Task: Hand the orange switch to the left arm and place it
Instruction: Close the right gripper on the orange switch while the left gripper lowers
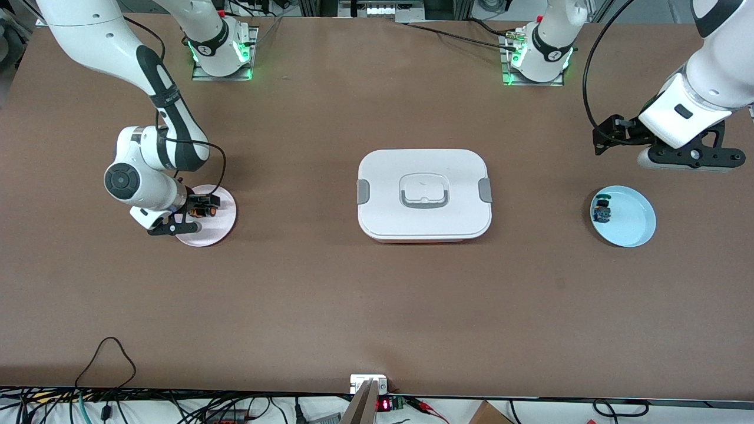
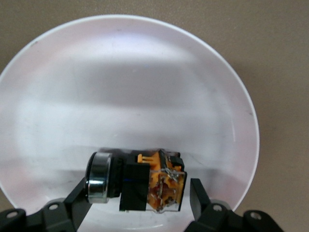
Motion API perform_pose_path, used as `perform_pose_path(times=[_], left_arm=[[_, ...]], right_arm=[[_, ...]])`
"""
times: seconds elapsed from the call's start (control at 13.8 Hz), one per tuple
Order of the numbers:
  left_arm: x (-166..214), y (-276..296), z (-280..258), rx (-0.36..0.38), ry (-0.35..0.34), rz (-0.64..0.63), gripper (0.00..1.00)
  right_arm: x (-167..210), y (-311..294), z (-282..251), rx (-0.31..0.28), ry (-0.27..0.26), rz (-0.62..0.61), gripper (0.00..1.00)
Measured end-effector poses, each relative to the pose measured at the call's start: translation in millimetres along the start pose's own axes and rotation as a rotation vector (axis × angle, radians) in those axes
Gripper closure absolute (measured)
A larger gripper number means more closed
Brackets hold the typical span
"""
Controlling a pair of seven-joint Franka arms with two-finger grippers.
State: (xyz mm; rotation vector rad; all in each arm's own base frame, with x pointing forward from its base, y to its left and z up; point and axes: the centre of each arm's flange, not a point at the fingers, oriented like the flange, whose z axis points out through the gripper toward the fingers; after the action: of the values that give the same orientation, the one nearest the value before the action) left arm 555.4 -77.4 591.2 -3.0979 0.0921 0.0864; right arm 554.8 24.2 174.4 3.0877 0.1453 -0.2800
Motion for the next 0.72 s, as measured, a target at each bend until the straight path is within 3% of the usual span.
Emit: perform_pose_path(times=[0.14, 0.43, 0.72], left_arm=[[0.0, 0.4, 0.0, 0.0, 0.0, 0.001, 0.0], [0.2, 0.5, 0.3, 0.0, 0.0, 0.001, 0.0], [0.5, 0.4, 0.6, 0.0, -0.001, 0.001, 0.0]], right_arm=[[-0.1, -0.6, 3.0, 0.001, -0.005, 0.0, 0.28], [8.5, -21.0, -17.9, 0.022, -0.003, -0.026, 0.28], [37.1, -43.3, -117.6, 0.049, 0.036, -0.064, 0.28]])
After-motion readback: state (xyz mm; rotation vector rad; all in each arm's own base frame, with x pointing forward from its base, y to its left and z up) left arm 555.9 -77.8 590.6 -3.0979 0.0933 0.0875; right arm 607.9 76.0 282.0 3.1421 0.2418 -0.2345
